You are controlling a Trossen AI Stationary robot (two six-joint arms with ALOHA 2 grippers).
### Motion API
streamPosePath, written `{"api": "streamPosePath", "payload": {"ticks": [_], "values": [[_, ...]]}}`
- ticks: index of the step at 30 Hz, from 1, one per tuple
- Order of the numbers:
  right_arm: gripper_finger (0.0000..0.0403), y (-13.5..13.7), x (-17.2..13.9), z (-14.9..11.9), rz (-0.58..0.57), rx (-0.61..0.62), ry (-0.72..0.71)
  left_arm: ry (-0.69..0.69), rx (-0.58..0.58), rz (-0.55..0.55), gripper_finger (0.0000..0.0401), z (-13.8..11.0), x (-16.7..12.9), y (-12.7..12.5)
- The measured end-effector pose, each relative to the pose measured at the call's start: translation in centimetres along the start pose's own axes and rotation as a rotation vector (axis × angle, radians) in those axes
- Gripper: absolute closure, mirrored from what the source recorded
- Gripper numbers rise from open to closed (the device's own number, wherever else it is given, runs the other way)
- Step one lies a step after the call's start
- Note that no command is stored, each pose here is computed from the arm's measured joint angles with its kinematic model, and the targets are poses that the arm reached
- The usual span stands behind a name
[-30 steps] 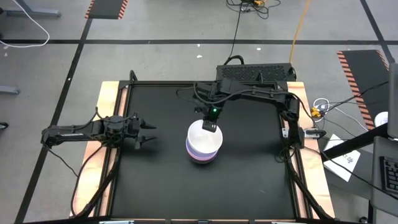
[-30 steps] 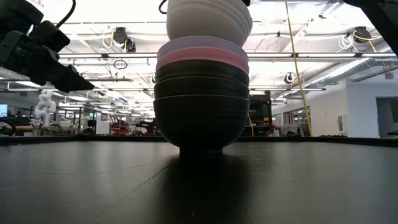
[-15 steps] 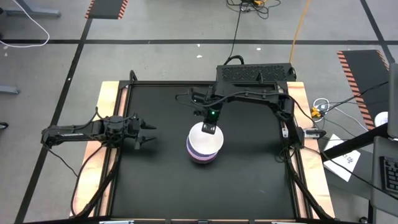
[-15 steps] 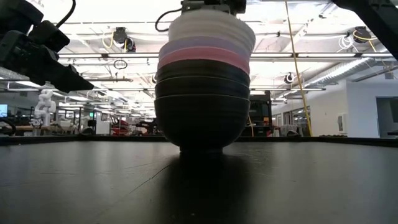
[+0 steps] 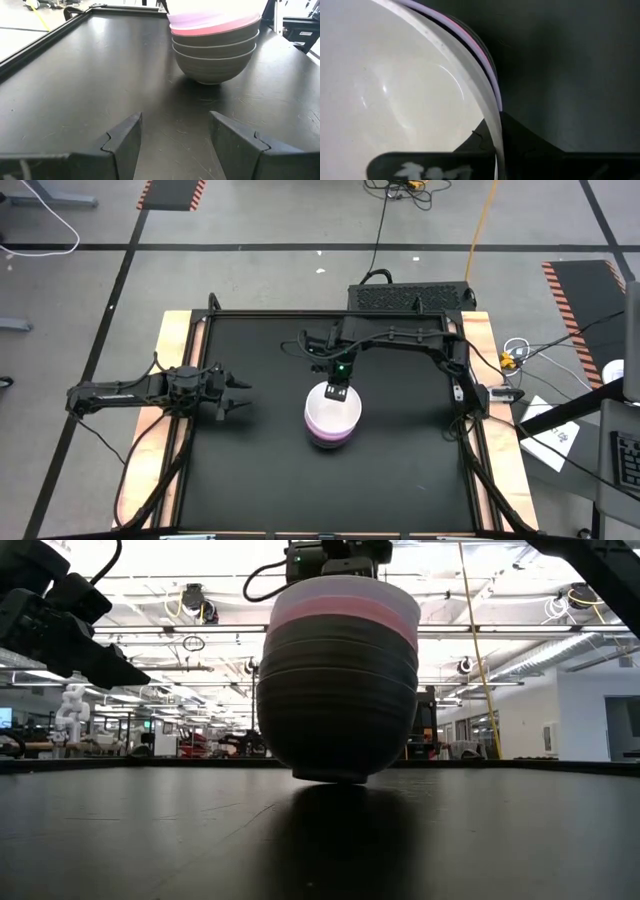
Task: Nest bowls inside each other
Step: Stack the white bowl on top of the purple bowl
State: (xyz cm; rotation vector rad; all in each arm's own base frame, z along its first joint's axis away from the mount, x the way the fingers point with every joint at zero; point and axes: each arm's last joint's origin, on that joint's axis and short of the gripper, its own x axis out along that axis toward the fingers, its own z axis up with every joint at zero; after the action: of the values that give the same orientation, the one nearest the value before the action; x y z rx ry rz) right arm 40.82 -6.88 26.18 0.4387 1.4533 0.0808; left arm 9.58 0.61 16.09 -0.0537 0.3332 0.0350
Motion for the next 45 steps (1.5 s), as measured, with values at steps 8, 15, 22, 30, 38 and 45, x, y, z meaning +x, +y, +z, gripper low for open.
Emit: {"api": "streamPosePath", "payload": {"ticks": [8,15,22,30,38,45], "values": [[0.0403,1.1,-0.4,0.1,0.063,-0.017,-0.042,0.001,-0.002,0.0,0.0171,0.0,0.0,0.0],[0.0403,1.7,-0.9,-0.3,0.115,-0.009,-0.036,0.002,-0.002,-0.004,0.0171,0.0,0.0,0.0],[0.0403,2.9,-0.6,-0.3,0.116,-0.028,-0.045,0.002,-0.002,-0.005,0.0171,0.0,0.0,0.0],[0.0403,3.1,1.0,-0.1,0.04,-0.022,-0.008,0.002,-0.002,-0.006,0.0171,0.0,0.0,0.0],[0.0403,2.7,1.8,0.1,-0.004,-0.008,0.022,0.003,-0.002,-0.007,0.0171,0.0,0.0,0.0],[0.0403,2.7,1.9,0.1,-0.049,-0.004,0.019,0.003,-0.002,-0.007,0.0171,0.0,0.0,0.0]]}}
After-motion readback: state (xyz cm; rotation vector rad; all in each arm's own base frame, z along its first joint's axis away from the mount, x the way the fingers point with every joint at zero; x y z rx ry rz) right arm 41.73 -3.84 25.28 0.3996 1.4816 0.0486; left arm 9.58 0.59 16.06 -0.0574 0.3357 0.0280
